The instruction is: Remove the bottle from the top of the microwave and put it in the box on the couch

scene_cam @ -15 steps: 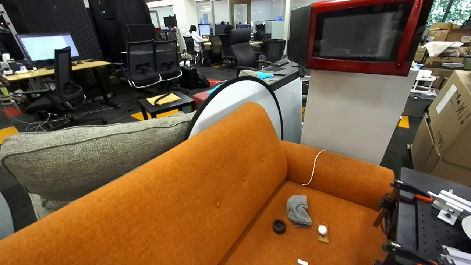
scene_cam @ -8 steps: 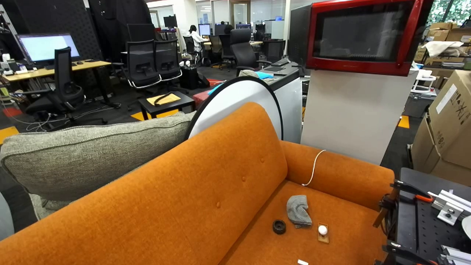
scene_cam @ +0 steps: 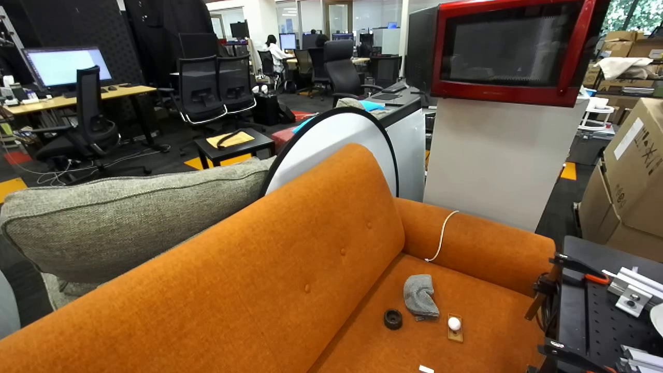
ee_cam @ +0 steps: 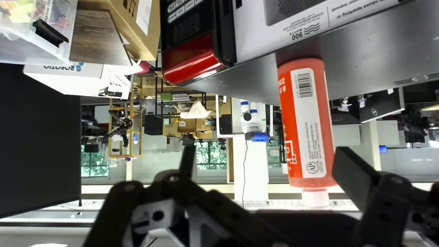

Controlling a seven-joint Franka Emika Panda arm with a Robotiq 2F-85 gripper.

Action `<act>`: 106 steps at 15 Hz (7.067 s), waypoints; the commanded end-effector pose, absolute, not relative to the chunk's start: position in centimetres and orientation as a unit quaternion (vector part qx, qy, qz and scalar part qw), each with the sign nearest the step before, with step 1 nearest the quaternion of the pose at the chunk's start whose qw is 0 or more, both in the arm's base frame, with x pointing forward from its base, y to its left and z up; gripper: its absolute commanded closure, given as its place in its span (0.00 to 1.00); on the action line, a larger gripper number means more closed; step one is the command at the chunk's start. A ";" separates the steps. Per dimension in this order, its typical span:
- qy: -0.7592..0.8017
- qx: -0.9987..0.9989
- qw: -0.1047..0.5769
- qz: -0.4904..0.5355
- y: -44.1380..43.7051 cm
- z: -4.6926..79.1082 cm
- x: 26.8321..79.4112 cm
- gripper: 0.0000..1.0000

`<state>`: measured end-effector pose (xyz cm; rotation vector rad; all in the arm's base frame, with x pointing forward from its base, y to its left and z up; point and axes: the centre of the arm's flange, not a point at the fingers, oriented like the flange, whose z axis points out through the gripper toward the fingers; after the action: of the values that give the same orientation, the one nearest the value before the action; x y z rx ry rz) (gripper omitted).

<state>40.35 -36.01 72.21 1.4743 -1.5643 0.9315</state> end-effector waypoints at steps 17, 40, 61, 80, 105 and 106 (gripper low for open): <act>-0.619 0.564 0.412 0.359 -42.9 69.4 43.1 0.00; -0.629 0.545 0.421 0.361 -50.8 69.8 49.9 0.00; -0.657 0.532 0.372 0.384 -46.4 76.5 48.0 0.73; -0.475 0.755 0.248 0.377 -16.9 73.8 45.4 0.73; -0.324 0.884 0.150 0.303 6.4 60.3 43.0 0.73; -0.310 0.893 0.141 0.293 8.6 58.9 42.6 0.73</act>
<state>43.66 5.67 60.63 2.4947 -0.9580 0.8532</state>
